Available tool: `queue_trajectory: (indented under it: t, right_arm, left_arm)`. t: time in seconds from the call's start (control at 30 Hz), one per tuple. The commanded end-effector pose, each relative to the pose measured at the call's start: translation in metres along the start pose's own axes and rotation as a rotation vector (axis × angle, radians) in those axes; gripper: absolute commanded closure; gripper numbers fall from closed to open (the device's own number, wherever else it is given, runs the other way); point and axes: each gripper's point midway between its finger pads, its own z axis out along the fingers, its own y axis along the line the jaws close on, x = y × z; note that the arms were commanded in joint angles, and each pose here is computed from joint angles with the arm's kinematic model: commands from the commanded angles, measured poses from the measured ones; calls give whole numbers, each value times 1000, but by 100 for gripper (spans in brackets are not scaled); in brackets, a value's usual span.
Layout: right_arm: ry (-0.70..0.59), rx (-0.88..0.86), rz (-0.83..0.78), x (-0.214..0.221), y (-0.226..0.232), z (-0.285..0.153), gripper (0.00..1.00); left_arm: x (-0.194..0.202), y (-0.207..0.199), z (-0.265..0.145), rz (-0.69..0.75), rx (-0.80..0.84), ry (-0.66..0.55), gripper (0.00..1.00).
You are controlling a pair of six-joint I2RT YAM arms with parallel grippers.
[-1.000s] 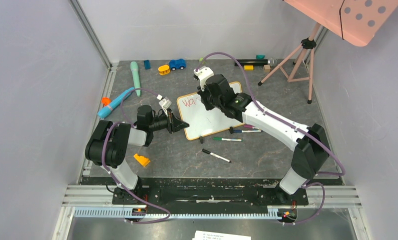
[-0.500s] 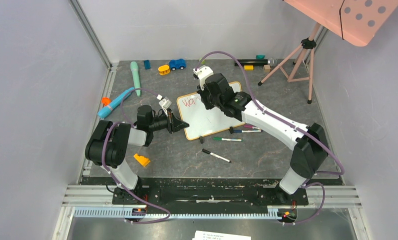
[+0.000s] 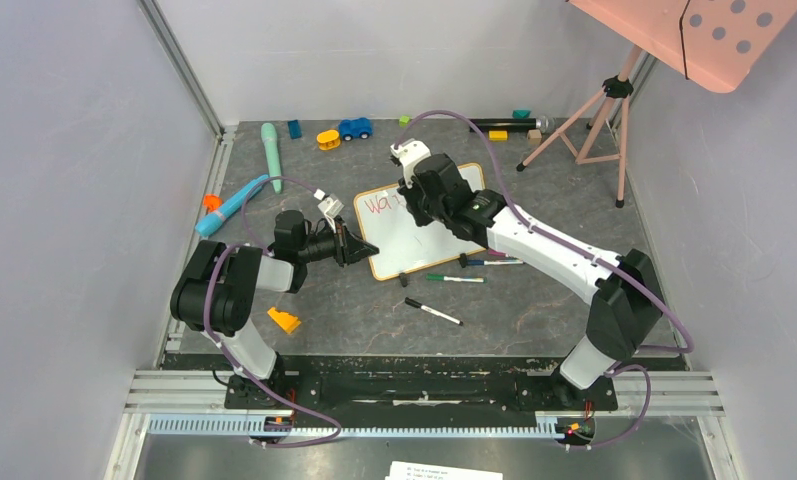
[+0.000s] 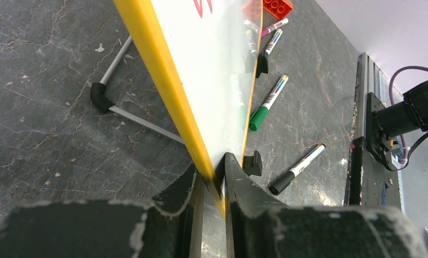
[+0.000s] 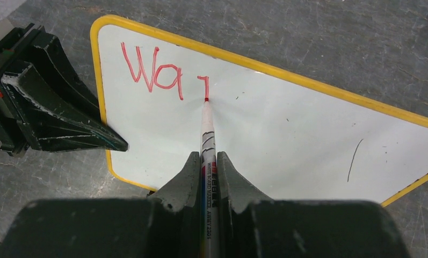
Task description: Write a sentence on the whiteboard
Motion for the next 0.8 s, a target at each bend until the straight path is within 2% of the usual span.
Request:
queue_trajectory:
  t: [0.0,0.77]
  right_arm:
    - [1,26,18,5,-8,-1,100]
    - [-38,45,-4,-24,-12,8,100]
  left_arm:
    - [-11,15,1,68,-59,-32,91]
    - [-11,15,1,70,-60,-32,91]
